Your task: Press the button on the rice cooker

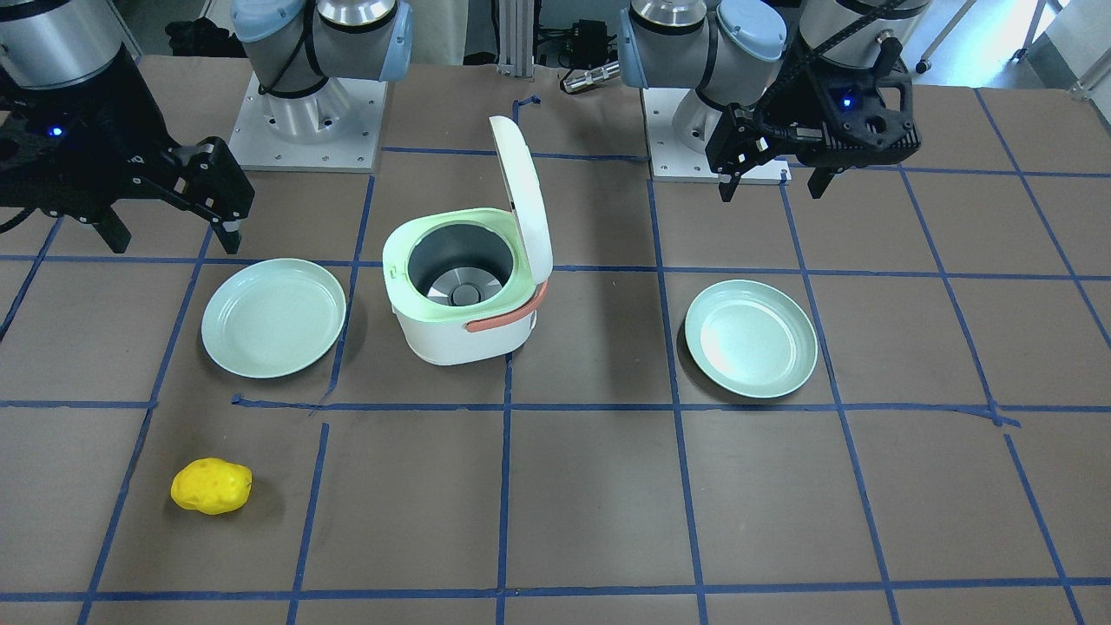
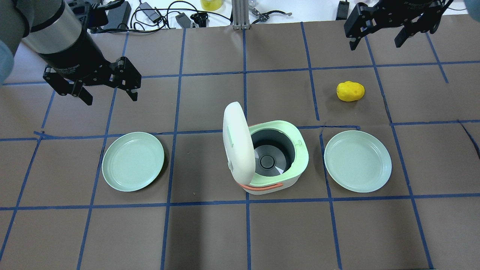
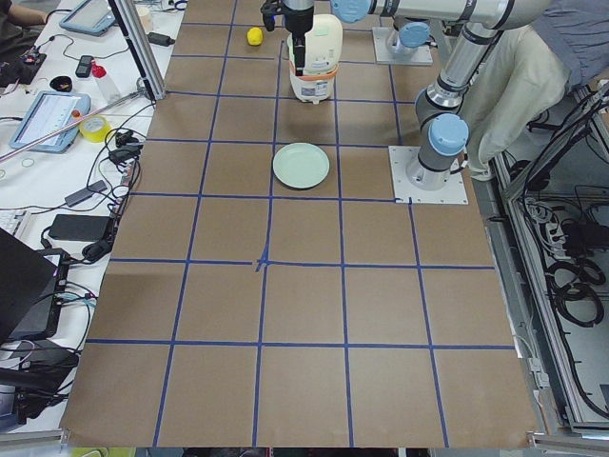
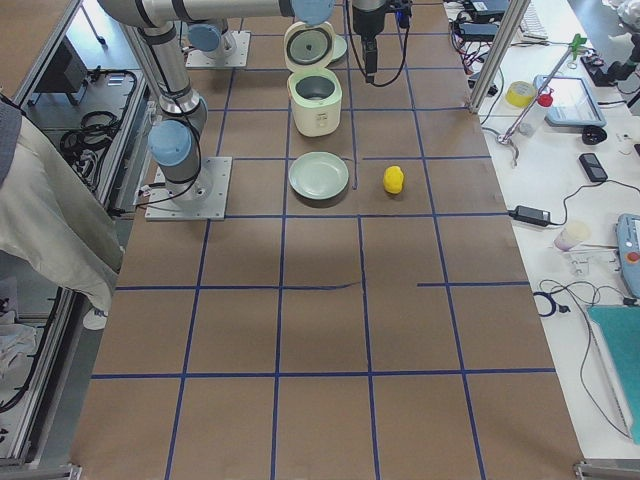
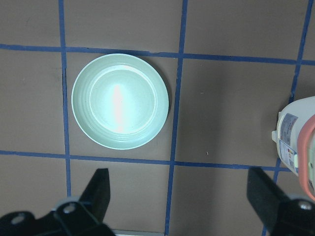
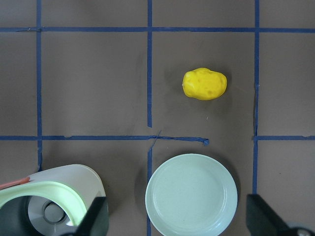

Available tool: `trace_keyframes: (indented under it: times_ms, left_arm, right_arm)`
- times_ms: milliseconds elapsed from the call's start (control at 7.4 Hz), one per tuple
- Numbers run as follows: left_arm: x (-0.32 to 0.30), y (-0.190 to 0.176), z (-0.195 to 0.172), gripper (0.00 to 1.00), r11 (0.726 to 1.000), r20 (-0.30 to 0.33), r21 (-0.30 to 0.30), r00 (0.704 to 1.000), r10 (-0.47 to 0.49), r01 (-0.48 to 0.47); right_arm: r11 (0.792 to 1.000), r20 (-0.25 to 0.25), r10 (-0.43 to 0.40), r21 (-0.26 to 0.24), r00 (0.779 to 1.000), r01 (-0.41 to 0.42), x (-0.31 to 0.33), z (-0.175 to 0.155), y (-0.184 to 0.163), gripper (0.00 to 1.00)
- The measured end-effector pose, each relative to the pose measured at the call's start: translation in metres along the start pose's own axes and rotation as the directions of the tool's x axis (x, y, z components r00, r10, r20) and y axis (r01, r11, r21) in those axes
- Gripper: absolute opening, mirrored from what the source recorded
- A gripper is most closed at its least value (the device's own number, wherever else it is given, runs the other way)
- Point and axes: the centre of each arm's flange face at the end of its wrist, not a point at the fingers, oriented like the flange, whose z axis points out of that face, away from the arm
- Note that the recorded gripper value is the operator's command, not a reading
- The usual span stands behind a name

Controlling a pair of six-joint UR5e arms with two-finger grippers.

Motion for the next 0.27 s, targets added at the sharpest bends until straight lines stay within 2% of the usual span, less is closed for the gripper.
trace_keyframes:
  times_ms: [270]
  left_arm:
    - [0.0, 0.0, 0.0, 1.0, 1.0, 0.0, 0.0, 1.0, 0.0, 0.0]
  right_arm:
    - [1.0, 0.021, -0.011, -0.004, 1.0, 0.011, -0.0084, 0.0039, 0.0019, 1.0]
